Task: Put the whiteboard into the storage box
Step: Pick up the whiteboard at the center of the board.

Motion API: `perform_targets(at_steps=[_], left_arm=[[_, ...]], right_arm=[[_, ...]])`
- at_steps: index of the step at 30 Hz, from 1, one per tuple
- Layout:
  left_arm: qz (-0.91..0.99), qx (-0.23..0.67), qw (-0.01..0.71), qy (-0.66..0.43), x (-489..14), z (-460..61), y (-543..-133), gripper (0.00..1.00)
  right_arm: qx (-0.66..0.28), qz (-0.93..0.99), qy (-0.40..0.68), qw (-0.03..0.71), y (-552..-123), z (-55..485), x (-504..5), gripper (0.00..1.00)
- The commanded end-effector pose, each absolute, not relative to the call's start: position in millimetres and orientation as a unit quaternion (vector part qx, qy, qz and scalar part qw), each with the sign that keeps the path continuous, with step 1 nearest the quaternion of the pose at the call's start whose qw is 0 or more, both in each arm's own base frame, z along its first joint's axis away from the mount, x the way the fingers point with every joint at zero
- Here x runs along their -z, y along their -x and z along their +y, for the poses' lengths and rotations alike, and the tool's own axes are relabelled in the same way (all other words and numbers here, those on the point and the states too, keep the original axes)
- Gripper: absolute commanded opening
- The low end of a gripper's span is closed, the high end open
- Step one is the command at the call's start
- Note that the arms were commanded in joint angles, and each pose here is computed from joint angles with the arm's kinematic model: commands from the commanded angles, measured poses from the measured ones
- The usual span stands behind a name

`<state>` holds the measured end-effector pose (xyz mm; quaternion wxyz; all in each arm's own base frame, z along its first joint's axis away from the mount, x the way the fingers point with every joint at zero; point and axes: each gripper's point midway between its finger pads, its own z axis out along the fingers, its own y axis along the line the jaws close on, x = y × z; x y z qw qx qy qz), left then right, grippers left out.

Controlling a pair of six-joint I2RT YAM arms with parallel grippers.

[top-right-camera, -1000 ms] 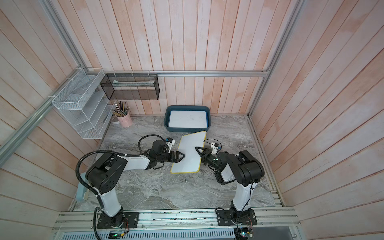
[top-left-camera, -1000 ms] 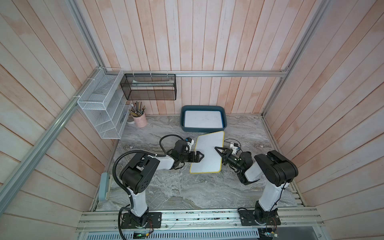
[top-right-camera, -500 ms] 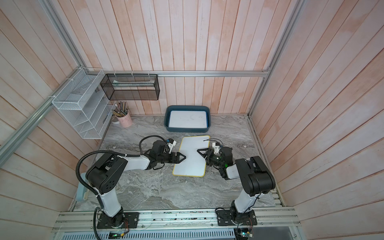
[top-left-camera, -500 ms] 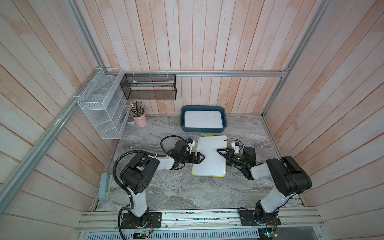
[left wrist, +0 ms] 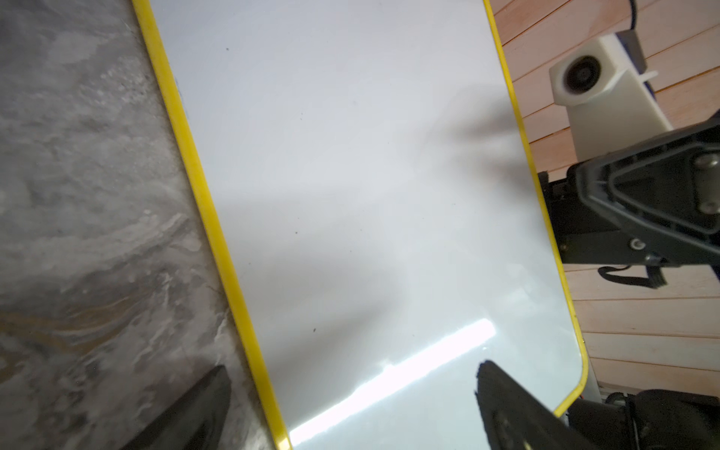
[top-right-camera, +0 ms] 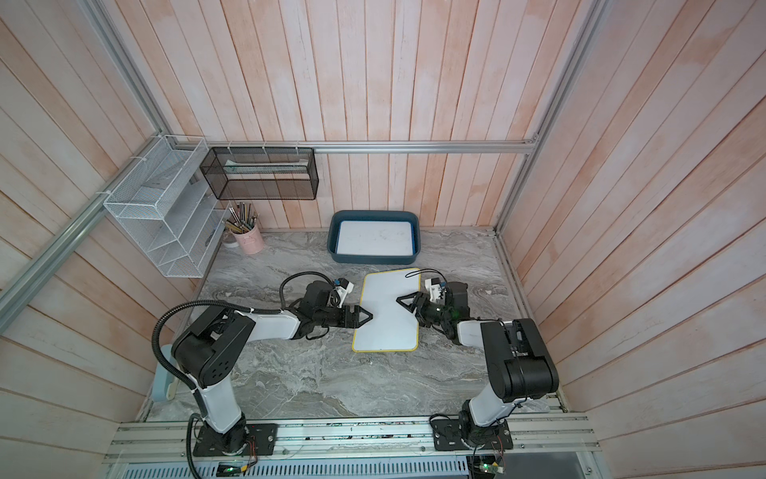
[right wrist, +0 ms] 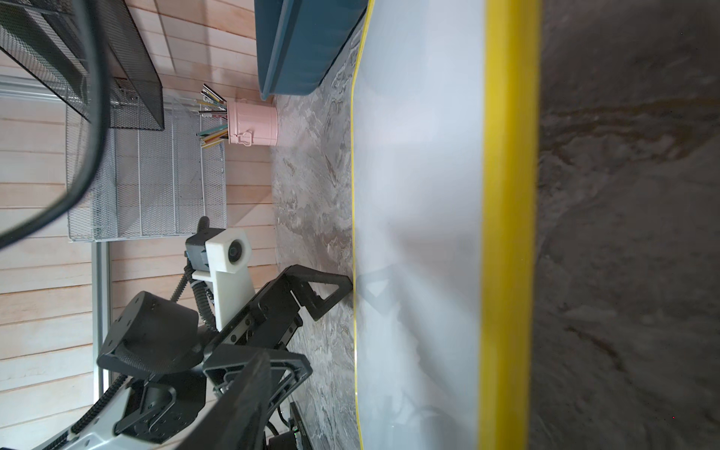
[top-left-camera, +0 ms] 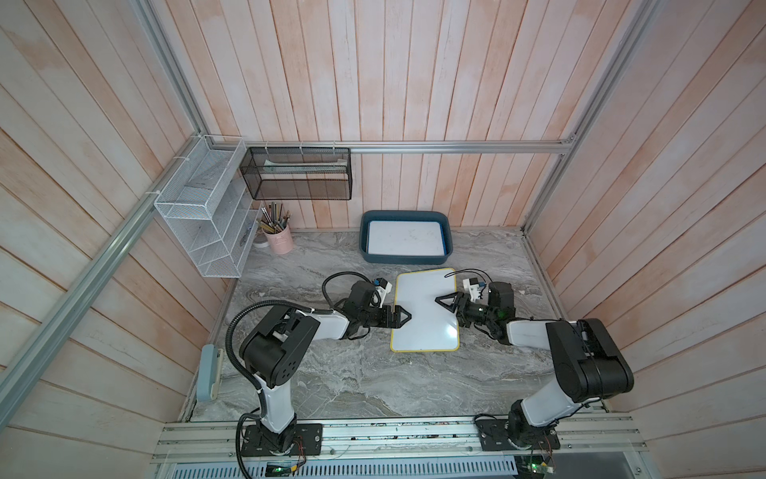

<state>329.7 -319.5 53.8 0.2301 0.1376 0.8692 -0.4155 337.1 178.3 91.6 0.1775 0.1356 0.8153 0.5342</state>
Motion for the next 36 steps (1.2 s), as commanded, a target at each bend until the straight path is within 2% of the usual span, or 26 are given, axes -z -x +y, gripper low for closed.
perform_targets(at_steps=[1,13,26,36], left_arm=[[0.887,0.400,0.194,-0.128,-34,-308,-313,1.00],[0.887,0.394,0.205,-0.123,-36,-306,-317,1.00],[0.894,0.371,0.228,-0.106,-36,-292,-318,1.00],[0.892,0.331,0.303,-0.060,-59,-257,-329,1.00]], right_arm=[[-0.529,0.827,-0.106,0.161,-334,176,-90,0.62],[-0.501,0.847,-0.093,0.154,-331,162,-88,0.48],[-0.514,0.840,-0.074,0.157,-330,163,-100,0.02],[-0.526,0.832,-0.035,0.174,-325,165,-129,0.00]])
